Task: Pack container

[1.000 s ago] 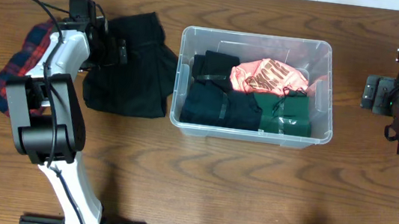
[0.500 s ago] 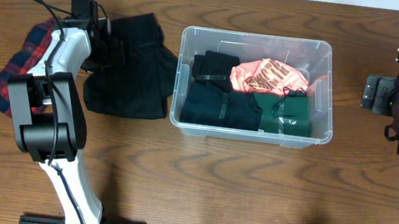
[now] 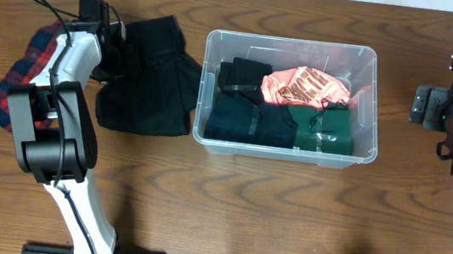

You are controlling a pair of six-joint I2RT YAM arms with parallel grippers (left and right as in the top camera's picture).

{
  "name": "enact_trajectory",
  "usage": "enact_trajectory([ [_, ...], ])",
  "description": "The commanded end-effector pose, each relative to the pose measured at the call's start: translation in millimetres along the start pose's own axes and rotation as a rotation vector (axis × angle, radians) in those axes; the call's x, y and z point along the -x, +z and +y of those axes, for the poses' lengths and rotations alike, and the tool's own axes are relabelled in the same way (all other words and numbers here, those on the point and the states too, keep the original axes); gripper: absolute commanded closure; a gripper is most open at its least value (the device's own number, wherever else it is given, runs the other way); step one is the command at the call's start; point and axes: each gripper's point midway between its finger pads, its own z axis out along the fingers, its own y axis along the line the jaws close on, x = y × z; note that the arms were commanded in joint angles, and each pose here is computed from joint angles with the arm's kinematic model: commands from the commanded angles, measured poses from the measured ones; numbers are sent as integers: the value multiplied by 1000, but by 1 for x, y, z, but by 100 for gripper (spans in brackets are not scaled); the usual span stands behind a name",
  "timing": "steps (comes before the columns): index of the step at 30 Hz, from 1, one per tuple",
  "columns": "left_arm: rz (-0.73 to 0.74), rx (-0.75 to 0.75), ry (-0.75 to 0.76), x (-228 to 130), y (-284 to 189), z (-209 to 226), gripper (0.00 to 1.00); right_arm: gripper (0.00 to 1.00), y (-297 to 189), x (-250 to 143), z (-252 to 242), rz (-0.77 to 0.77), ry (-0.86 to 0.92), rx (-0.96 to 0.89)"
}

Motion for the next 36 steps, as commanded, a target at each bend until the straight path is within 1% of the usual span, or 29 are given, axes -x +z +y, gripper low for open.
enact_trajectory([
  [1, 203, 83, -3, -56, 41, 24, 62, 1, -4, 3, -5, -13, 25, -18],
  [2, 207, 83, -3, -57, 41, 24, 70, 1, -4, 3, -5, -13, 25, -18],
  [3, 208, 83, -4, -58, 40, 24, 80, 1, -4, 3, -5, -13, 25, -18],
  [4, 206, 83, -4, -57, 39, 24, 94, 1, -4, 3, -5, -13, 25, -18],
  [6, 202, 83, -3, -56, 37, 23, 94, 1, -4, 3, -5, -13, 25, -18],
  [10, 155, 78, 4, -42, 22, 19, 94, 1, -4, 3, -5, -13, 25, -18],
  [14, 61, 66, 48, -18, -9, 10, 94, 1, -4, 3, -5, -13, 25, -18],
  [18, -85, 55, 139, 8, -58, -2, 94, 1, -4, 3, -5, -13, 25, -18],
  [22, -220, 48, 176, 27, -107, -13, 94, 1, -4, 3, -5, -13, 25, -18],
  [30, -505, 32, 291, 47, -212, -39, 94, 1, -4, 3, -5, -13, 25, -18],
  [32, -586, -20, 365, 48, -241, -58, 94, 1, -4, 3, -5, -13, 25, -18],
  [36, -741, -101, 584, 36, -296, -107, 94, 1, -4, 3, -5, -13, 25, -18],
])
